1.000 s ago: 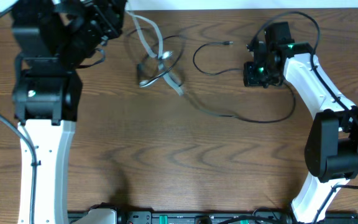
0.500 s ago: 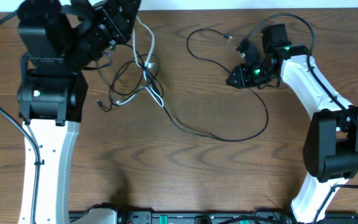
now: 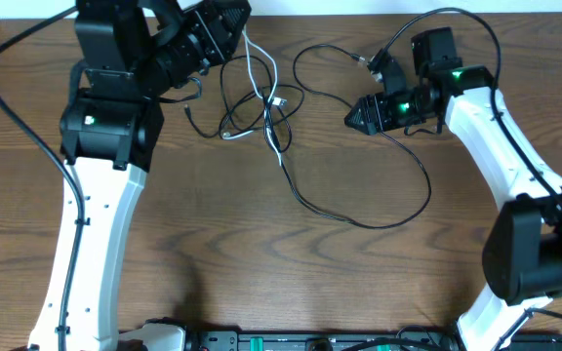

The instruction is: Untangle cables

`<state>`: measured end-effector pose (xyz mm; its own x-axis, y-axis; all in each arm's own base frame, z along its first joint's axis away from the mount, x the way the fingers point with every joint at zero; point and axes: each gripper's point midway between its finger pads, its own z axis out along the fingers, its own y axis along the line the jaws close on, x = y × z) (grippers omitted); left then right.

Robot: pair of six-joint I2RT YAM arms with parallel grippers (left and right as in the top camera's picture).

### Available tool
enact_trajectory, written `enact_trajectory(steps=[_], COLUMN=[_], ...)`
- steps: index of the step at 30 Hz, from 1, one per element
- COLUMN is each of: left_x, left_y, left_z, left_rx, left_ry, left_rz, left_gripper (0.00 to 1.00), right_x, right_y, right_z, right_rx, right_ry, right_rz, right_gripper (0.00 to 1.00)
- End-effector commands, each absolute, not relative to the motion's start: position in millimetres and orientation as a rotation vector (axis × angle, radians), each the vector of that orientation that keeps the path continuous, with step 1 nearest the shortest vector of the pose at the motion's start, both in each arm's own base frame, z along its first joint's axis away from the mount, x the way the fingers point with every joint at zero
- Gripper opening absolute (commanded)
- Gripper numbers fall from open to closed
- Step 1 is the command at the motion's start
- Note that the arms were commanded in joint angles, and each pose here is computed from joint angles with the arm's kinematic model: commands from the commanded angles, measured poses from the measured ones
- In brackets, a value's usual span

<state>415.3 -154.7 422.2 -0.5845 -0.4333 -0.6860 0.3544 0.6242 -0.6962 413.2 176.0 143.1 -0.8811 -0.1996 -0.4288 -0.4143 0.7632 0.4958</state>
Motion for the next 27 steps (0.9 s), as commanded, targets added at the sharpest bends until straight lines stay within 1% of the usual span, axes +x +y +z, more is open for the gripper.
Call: enact_trajectory(steps=[1,8,11,16,27], left_x=[416.5,422.4,423.4,425.0,424.8], left_y=[-162.5,-169.9,-173.1,-175.4,-176.3], left_z=[426.5,420.7,419.7,418.8,417.8], left_rx=[-0.067,-0.17,-0.203,-0.264,-0.292], left_ry=[1.911,1.923,1.922,1.918,1.922], left_rz=[-1.082,-1.063,-1.05,-1.04,-1.047], left_gripper=[0.07,0.07,0.07,0.07,0.07], right_x=[407.0,396.9,394.5,397.5,412.8], right_y=[199.3,237.0,257.0,288.1,320.6], right_z=[173.8,187.7,188.5,186.3,157.4], right_rx=[-0.582,-0.693,-0.683,-0.607,-0.389], right_ry=[2.496,2.402,2.4,2.41,2.484], right_rz=[0.933,1.048,1.078,1.096,0.929], right_gripper=[0.61,0.62,0.6,0.56,0.56])
